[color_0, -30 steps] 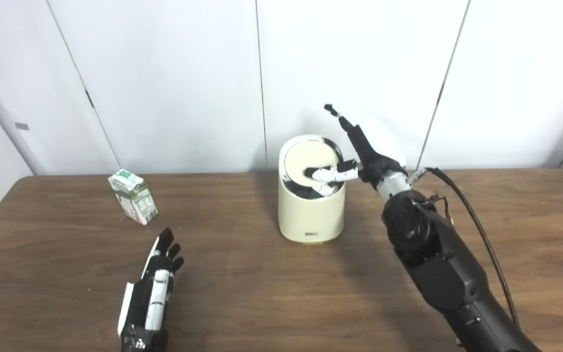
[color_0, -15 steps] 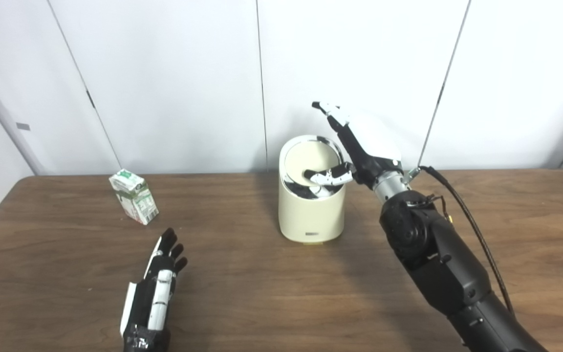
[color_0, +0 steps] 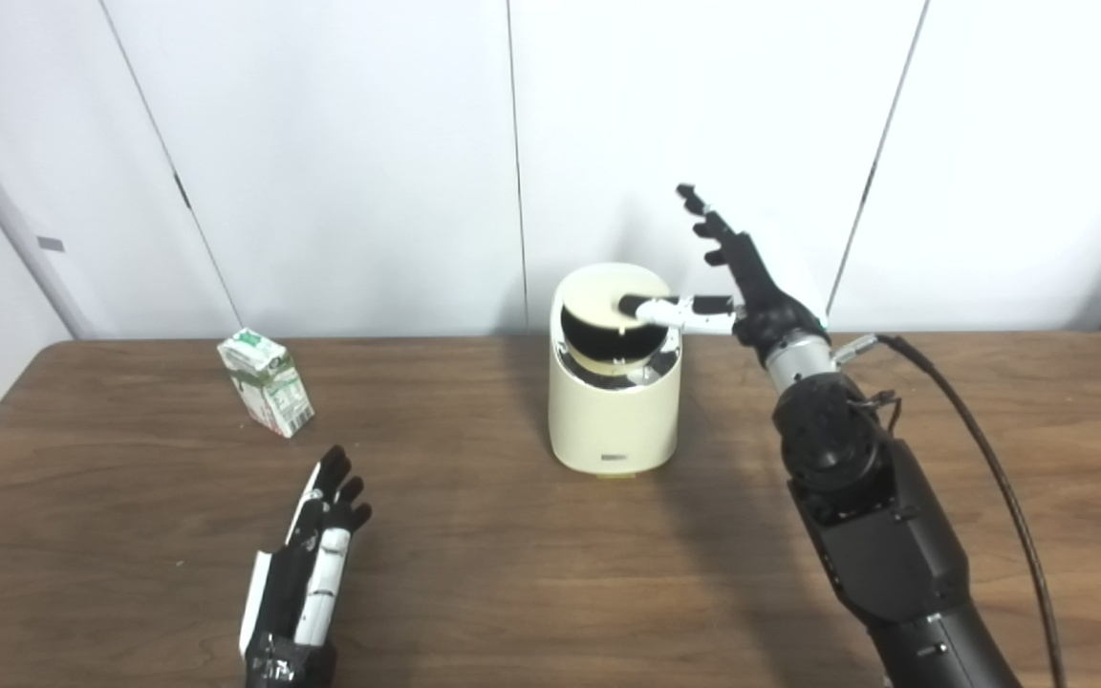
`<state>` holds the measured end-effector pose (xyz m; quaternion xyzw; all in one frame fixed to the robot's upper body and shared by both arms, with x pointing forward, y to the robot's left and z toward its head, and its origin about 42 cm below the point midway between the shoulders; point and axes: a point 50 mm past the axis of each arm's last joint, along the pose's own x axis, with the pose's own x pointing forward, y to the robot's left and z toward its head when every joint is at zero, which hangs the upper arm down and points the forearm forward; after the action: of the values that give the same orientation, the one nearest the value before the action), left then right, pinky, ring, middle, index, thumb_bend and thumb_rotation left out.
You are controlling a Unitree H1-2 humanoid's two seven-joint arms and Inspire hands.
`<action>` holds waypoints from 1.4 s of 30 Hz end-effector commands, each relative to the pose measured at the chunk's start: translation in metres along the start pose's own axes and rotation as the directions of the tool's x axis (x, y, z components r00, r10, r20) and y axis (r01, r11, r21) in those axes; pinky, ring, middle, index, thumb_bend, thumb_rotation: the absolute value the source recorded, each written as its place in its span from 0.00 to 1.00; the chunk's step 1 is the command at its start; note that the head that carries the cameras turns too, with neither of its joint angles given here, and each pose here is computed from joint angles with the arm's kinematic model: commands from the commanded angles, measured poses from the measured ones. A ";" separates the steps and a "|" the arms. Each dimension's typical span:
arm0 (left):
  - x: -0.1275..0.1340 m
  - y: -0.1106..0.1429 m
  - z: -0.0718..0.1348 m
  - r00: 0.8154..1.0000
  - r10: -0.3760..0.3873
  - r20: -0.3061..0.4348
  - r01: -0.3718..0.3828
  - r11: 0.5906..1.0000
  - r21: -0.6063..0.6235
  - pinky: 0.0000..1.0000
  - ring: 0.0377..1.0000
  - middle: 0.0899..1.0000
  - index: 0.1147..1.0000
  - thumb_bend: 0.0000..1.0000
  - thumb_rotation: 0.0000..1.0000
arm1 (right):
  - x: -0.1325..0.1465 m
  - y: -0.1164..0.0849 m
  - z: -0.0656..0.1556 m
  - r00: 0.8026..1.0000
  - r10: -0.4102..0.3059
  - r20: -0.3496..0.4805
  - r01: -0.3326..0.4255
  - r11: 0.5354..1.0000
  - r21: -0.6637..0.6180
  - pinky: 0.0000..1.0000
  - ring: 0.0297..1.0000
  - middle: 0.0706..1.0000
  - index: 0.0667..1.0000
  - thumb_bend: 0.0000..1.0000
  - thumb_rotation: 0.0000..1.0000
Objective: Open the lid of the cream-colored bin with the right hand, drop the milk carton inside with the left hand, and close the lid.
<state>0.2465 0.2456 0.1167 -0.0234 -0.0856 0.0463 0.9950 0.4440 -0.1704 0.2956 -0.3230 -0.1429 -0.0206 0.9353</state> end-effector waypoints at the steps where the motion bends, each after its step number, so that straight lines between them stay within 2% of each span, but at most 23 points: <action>1: 0.000 -0.002 0.000 1.000 -0.009 -0.001 0.009 1.000 -0.003 0.92 0.95 0.98 1.00 0.55 0.75 | 0.002 -0.017 0.015 0.999 -0.046 0.028 0.045 0.998 0.046 0.76 0.87 0.91 0.92 0.57 0.42; 7: 0.000 -0.002 -0.001 1.000 -0.009 -0.002 0.009 1.000 0.002 0.91 0.94 0.97 1.00 0.57 0.72 | -0.021 -0.027 0.001 0.999 -0.037 -0.033 0.039 0.996 0.081 0.78 0.87 0.90 0.91 0.52 0.41; 12: 0.000 -0.001 0.000 1.000 -0.005 -0.003 0.005 1.000 -0.003 0.91 0.94 0.97 1.00 0.57 0.72 | -0.042 -0.032 -0.012 0.998 -0.030 -0.059 0.036 0.995 0.092 0.75 0.86 0.89 0.91 0.51 0.45; 16: 0.001 0.001 0.002 1.000 -0.001 -0.008 0.001 1.000 -0.013 0.91 0.94 0.97 1.00 0.57 0.72 | -0.068 -0.034 -0.031 0.995 -0.010 -0.098 0.024 0.989 0.145 0.73 0.82 0.85 0.91 0.49 0.48; 18: 0.001 0.001 0.002 1.000 0.000 -0.012 0.000 1.000 -0.018 0.92 0.95 0.97 1.00 0.56 0.71 | -0.077 -0.035 -0.037 0.993 -0.004 -0.115 0.026 0.983 0.184 0.76 0.84 0.87 0.92 0.49 0.52; 21: 0.000 0.002 0.003 1.000 0.006 -0.018 -0.007 1.000 -0.012 0.92 0.95 0.97 1.00 0.56 0.71 | -0.096 -0.038 -0.046 0.992 0.012 -0.129 0.026 0.959 0.282 0.79 0.88 0.91 0.91 0.48 0.64; 23: 0.001 0.003 0.005 1.000 0.008 -0.016 -0.008 1.000 -0.010 0.92 0.95 0.97 1.00 0.56 0.71 | -0.109 -0.040 -0.052 0.992 0.023 -0.121 0.023 0.929 0.369 0.85 0.92 0.93 0.92 0.46 0.68; 26: 0.001 0.004 0.006 1.000 0.003 -0.009 -0.003 1.000 -0.011 0.92 0.95 0.97 1.00 0.54 0.72 | -0.120 -0.042 -0.061 0.994 0.028 -0.104 0.019 0.905 0.424 0.91 0.94 0.94 0.93 0.44 0.73; 30: 0.002 0.005 0.007 1.000 0.005 -0.006 -0.005 1.000 -0.014 0.93 0.96 0.99 1.00 0.52 0.73 | -0.137 -0.043 -0.075 0.993 0.041 -0.114 0.015 0.892 0.453 0.95 0.97 0.97 0.95 0.51 0.88; 34: 0.002 0.006 0.009 1.000 0.023 -0.012 -0.024 0.999 -0.029 0.94 0.96 0.99 1.00 0.51 0.73 | -0.152 -0.039 -0.090 0.990 0.048 -0.132 0.027 0.854 0.519 0.99 0.99 0.98 0.95 0.63 0.92; 37: 0.002 0.007 0.009 1.000 0.024 -0.011 -0.024 0.999 -0.027 0.94 0.96 0.99 1.00 0.50 0.74 | -0.165 -0.036 -0.100 0.989 0.057 -0.138 0.029 0.835 0.549 1.00 1.00 0.98 0.96 0.66 0.95; 42: 0.002 0.009 0.009 1.000 0.023 -0.009 -0.023 0.999 -0.026 0.94 0.96 0.99 1.00 0.50 0.75 | -0.181 -0.029 -0.110 0.990 0.063 -0.125 0.029 0.785 0.619 1.00 1.00 1.00 0.99 0.64 1.00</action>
<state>0.2446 0.2538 0.1135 -0.0383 -0.0541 0.0592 0.9960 0.2907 -0.2713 0.1642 -0.0072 -0.0209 0.0037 0.9997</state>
